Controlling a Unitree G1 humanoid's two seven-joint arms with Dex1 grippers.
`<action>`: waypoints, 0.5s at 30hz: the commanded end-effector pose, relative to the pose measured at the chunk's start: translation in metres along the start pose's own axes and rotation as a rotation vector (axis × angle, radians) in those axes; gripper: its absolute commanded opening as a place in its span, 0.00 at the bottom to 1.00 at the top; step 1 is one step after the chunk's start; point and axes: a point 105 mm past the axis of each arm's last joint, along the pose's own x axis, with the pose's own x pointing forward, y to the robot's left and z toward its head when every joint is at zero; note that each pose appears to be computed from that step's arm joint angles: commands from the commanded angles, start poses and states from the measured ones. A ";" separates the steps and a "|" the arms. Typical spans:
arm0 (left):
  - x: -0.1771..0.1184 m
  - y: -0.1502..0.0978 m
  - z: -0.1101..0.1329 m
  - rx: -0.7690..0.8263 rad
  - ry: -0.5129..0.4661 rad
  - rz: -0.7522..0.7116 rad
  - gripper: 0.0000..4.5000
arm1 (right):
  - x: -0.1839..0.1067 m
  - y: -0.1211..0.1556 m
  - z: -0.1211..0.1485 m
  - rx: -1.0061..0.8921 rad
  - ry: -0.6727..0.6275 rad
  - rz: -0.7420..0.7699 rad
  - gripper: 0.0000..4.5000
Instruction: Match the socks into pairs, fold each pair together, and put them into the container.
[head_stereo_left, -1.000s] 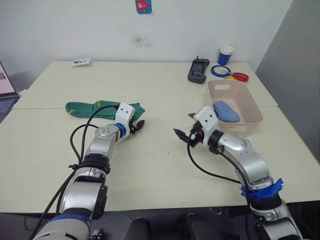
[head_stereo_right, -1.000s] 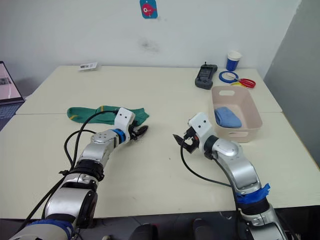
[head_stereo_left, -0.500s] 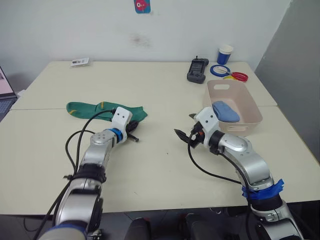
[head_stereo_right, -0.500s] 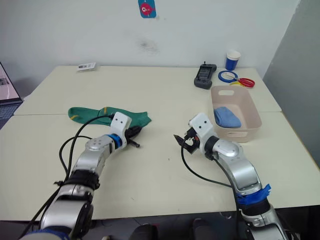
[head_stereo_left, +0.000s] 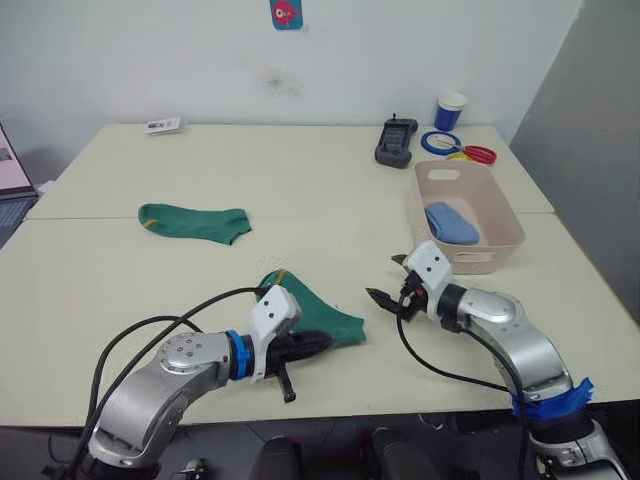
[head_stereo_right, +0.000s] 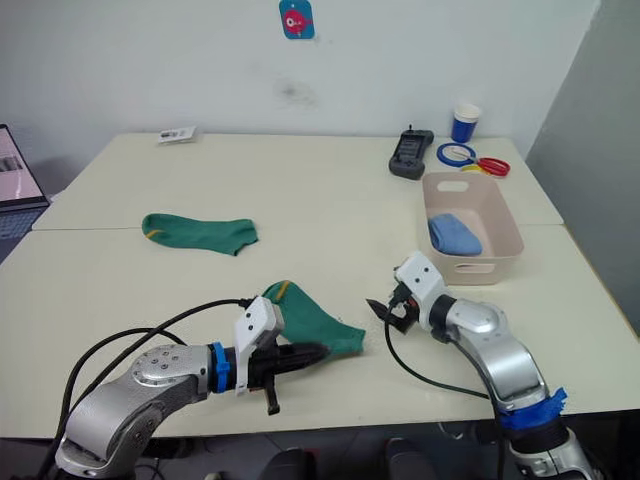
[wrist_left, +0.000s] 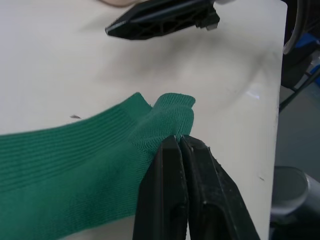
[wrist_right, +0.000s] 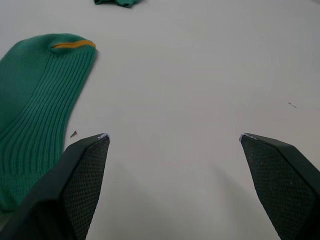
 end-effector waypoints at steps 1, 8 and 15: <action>-0.004 -0.005 0.002 -0.012 -0.003 -0.042 0.27 | -0.004 -0.003 0.007 -0.017 -0.036 0.003 1.00; -0.033 0.021 0.020 -0.050 -0.052 -0.037 0.78 | -0.008 -0.005 0.000 0.005 -0.011 0.010 1.00; -0.065 0.115 0.036 0.025 -0.091 0.290 0.99 | -0.023 0.031 -0.005 0.198 0.024 0.237 1.00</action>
